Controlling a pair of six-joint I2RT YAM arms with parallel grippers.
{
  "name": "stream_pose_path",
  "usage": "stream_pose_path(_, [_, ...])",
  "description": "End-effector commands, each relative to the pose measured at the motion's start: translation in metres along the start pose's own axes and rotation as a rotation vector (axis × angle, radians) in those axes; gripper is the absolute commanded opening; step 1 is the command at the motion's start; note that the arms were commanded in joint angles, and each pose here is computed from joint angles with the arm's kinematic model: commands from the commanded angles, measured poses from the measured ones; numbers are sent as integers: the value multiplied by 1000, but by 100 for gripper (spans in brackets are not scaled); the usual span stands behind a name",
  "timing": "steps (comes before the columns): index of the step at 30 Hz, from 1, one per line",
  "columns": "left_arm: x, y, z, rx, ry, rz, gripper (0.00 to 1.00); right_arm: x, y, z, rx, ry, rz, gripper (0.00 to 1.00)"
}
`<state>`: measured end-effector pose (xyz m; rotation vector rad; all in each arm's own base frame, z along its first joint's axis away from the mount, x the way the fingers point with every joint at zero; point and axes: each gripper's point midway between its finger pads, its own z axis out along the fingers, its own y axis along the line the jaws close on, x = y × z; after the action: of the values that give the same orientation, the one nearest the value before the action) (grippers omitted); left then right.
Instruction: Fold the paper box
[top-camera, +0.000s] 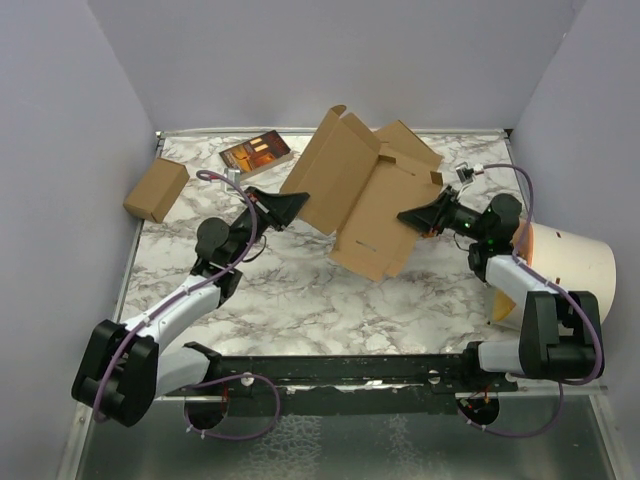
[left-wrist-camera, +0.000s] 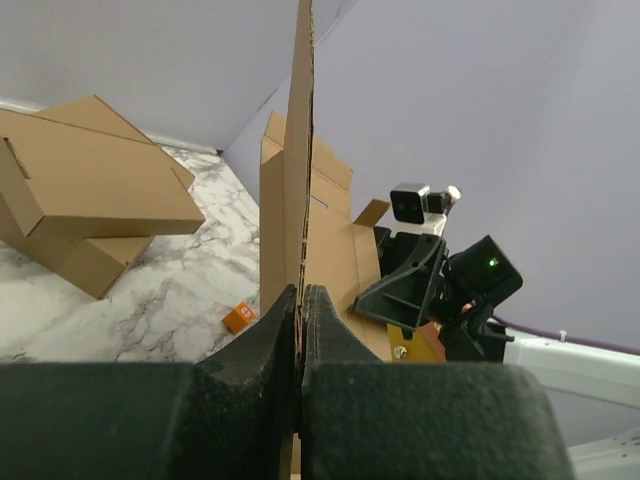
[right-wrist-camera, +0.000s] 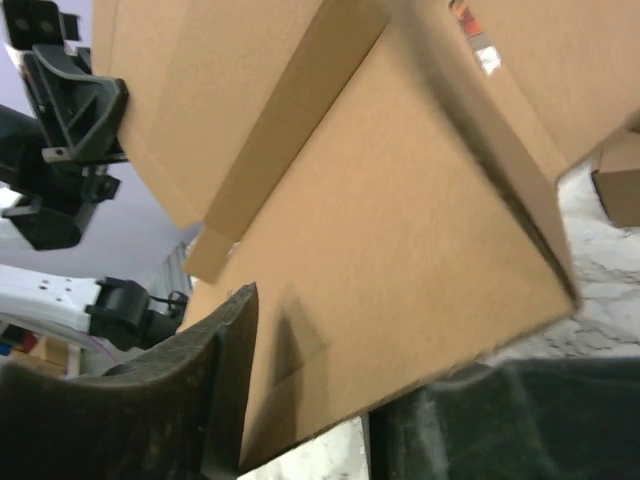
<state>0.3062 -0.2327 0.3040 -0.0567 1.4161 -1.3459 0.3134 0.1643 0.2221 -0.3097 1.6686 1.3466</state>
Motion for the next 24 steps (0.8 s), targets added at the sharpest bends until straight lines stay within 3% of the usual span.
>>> stream_pose_path(1, [-4, -15, -2, 10, 12, 41, 0, -9, -8, 4, 47, 19, -84, 46])
stream_pose_path(6, [-13, -11, -6, -36, -19, 107, 0, -5, -20, 5, 77, 62, -104, 62])
stream_pose_path(12, [-25, 0, -11, -171, 29, 272, 0, -6, -31, 0, 80, 185, -350, 89])
stream_pose_path(16, [-20, 18, -23, -290, 154, 359, 0, -14, -33, -7, 58, 251, -520, 96])
stream_pose_path(24, [-2, 28, -43, -259, 393, 347, 0, -13, -42, -22, 105, 357, -756, 100])
